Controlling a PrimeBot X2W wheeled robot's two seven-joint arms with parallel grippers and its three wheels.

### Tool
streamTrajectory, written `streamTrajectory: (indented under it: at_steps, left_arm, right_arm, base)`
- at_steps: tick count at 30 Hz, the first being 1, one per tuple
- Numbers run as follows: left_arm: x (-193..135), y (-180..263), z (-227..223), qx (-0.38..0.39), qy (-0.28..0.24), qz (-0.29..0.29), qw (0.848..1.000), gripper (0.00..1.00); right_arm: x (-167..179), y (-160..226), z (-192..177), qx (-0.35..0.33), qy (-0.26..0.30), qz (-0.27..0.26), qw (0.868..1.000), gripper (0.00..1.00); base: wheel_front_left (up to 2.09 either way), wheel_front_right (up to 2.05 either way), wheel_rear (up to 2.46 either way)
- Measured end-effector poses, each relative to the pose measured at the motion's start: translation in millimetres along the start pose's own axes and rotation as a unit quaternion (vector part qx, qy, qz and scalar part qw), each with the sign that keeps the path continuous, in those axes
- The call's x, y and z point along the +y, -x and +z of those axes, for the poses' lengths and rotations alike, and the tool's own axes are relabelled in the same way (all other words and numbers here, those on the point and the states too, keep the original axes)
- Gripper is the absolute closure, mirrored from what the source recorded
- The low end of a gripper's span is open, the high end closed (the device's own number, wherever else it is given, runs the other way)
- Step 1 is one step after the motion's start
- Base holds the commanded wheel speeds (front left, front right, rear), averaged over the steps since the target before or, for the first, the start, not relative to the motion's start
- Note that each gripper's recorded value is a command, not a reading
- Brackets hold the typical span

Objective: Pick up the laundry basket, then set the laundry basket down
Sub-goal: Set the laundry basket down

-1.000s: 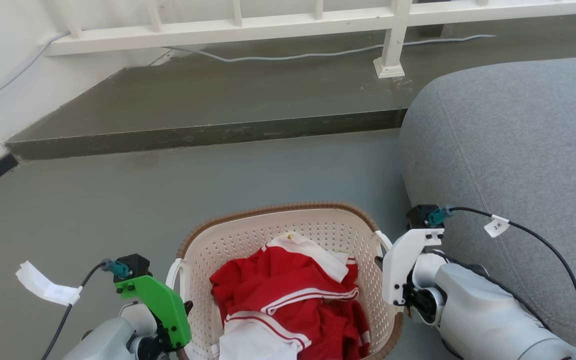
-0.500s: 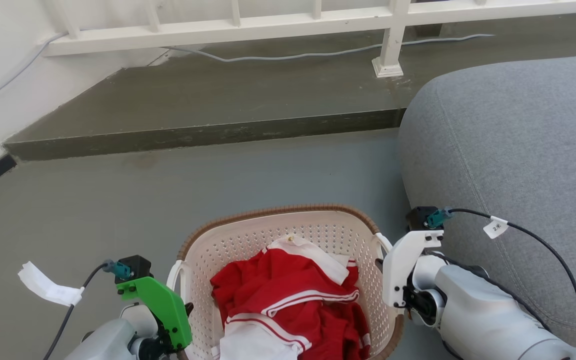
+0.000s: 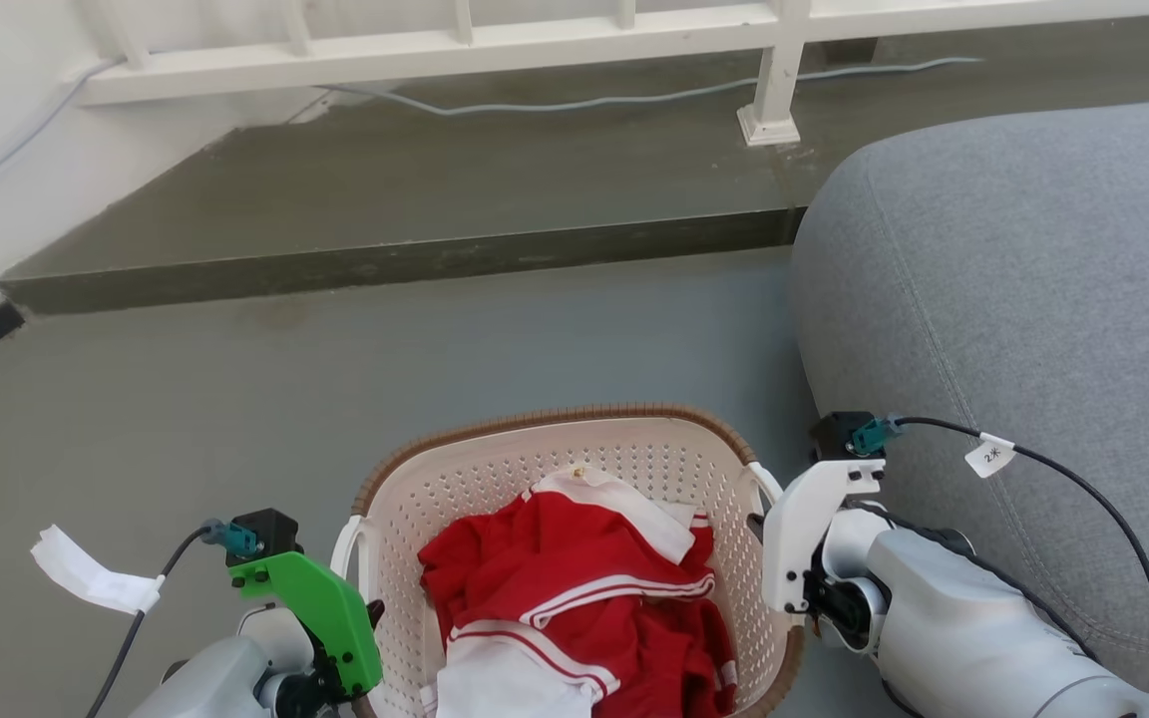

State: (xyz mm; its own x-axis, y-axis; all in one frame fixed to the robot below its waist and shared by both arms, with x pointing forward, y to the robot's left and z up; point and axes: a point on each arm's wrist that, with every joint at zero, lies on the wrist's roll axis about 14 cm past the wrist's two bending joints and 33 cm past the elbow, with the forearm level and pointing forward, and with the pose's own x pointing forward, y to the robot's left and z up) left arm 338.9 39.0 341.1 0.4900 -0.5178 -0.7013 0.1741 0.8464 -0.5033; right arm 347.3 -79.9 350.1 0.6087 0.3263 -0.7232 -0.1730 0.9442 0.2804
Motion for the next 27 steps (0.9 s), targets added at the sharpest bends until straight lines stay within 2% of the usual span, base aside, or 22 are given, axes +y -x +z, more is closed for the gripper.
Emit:
streamTrajectory:
  at_steps: [27]
  left_arm:
    - [45.4, -47.5, 1.5, -0.004, 0.030, 0.005, 1.000, 1.00]
  right_arm:
    - [-6.3, -56.7, -18.1, 0.003, -0.043, -0.006, 0.999, 1.00]
  base:
    - [0.00, 0.00, 0.00]
